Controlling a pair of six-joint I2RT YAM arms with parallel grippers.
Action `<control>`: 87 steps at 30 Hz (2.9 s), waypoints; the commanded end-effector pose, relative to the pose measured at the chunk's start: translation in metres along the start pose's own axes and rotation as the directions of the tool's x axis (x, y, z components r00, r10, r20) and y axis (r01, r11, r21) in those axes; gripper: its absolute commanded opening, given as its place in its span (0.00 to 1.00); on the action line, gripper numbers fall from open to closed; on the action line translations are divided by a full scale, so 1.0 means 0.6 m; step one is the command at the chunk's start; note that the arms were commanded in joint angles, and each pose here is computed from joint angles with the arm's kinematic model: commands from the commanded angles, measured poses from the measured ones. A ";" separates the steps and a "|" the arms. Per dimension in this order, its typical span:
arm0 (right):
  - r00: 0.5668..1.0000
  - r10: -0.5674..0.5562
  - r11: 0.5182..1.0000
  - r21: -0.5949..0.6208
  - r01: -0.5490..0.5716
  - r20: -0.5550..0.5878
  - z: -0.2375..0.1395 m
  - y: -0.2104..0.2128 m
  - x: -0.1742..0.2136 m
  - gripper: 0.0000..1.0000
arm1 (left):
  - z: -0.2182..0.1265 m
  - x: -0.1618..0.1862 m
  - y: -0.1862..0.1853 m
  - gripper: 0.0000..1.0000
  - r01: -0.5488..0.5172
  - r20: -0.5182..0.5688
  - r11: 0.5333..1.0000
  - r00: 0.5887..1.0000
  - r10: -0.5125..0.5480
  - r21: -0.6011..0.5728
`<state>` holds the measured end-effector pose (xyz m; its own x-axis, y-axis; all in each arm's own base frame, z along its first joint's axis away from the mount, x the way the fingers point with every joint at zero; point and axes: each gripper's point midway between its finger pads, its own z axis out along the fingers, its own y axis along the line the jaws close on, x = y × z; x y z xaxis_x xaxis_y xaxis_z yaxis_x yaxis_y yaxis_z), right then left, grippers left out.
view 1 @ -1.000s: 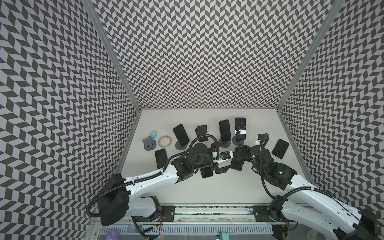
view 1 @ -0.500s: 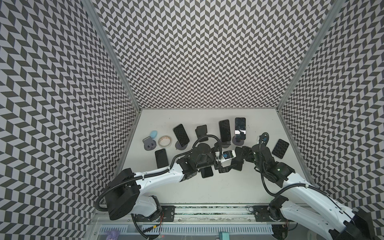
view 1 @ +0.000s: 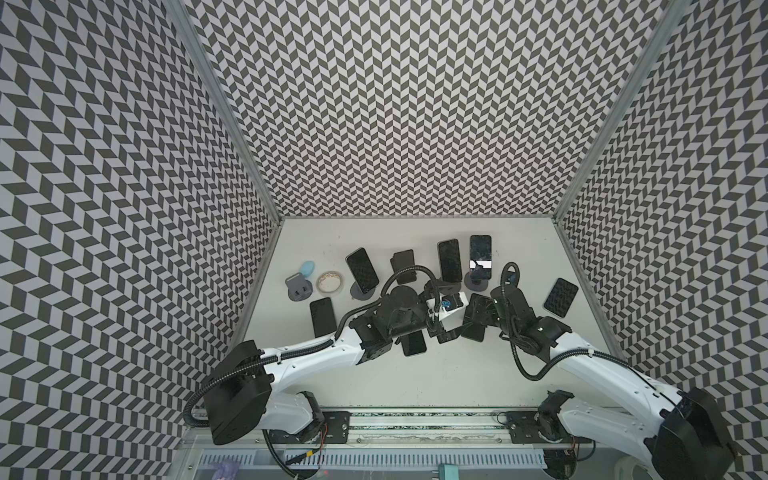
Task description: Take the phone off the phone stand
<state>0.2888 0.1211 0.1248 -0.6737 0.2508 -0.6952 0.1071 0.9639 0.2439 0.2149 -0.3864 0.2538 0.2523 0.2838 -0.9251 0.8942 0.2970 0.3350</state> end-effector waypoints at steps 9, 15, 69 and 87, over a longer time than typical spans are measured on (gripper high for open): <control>0.999 0.022 0.999 -0.029 -0.021 0.045 0.004 0.047 -0.022 0.85 | -0.007 -0.014 0.009 0.99 0.005 0.005 1.000 1.000 -0.005 -0.021; 0.998 0.028 1.000 -0.015 -0.027 0.054 0.013 0.051 -0.021 0.90 | -0.004 -0.007 0.009 0.99 0.000 -0.011 1.000 1.000 0.000 -0.025; 0.971 0.036 0.971 0.222 -0.090 0.235 0.083 -0.152 -0.167 0.58 | 0.022 0.027 -0.013 0.98 0.061 -0.049 0.998 0.997 -0.059 0.032; 0.985 0.083 0.939 0.320 -0.128 0.150 0.153 -0.232 -0.181 0.62 | 0.036 0.045 -0.016 0.98 0.097 -0.075 0.995 0.993 -0.094 0.034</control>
<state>0.3987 -0.0286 0.0923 -0.5859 0.3504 -0.7307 0.4289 0.8991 0.0872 0.2207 -0.3936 0.2112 0.1294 0.3520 -0.9270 0.9238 0.2969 0.2417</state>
